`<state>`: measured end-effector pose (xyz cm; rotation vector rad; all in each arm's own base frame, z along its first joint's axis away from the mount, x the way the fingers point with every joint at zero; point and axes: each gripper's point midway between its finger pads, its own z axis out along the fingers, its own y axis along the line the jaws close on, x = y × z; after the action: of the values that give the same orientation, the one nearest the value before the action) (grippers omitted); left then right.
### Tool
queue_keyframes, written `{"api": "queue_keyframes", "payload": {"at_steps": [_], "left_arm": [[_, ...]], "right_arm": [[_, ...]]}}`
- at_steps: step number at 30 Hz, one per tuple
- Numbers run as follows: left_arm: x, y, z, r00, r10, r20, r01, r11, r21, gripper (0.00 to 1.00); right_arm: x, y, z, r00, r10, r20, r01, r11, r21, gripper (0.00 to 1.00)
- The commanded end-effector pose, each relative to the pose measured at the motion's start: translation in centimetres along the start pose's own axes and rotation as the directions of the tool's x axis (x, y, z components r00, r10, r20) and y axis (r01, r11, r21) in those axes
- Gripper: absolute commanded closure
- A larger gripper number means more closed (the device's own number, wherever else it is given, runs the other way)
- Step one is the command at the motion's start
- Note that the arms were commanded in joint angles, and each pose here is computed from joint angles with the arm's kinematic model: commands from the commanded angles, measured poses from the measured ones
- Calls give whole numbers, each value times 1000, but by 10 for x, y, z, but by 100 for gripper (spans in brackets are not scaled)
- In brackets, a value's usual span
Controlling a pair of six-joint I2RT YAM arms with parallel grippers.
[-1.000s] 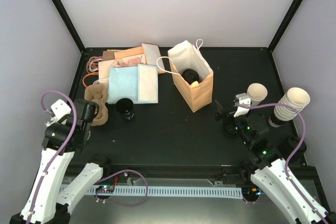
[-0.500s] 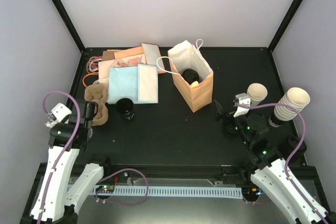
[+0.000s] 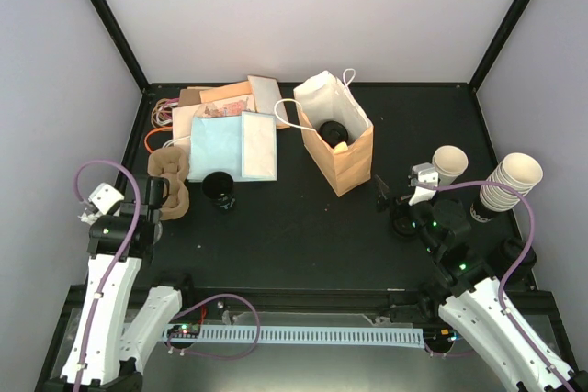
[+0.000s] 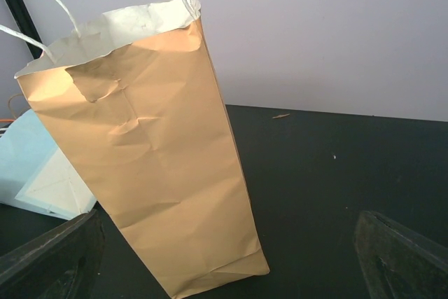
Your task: Pack the takeout coffee
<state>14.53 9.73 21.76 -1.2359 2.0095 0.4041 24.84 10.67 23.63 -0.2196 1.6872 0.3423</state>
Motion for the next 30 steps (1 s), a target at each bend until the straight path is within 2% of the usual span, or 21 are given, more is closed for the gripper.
{"api": "queue_keyframes", "payload": {"at_steps": [1,3,9,23,27,30], "left_arm": [[-5,0,-4,1000,-22,10,22,1000,13,91],[-8,0,-8,1000,-25,7,25,1000,18,95],[-22,1,-24,999,-34,21,33,998,44,98],[-67,-9,-74,994,-88,67,74,978,195,98],[-84,-14,-95,990,-119,81,93,957,273,98],[-97,-27,-120,988,-134,82,90,913,398,98]], "right_arm": [[-9,2,-1,999,21,27,-21,1000,-14,0],[-8,3,0,1000,18,20,-18,1000,-17,0],[-8,3,0,1000,16,19,-15,1000,-19,0],[-6,5,2,1000,13,7,-13,1000,-27,0],[-6,6,4,1000,9,2,-9,1000,-29,0],[-5,6,4,1000,9,-1,-9,999,-31,0]]}}
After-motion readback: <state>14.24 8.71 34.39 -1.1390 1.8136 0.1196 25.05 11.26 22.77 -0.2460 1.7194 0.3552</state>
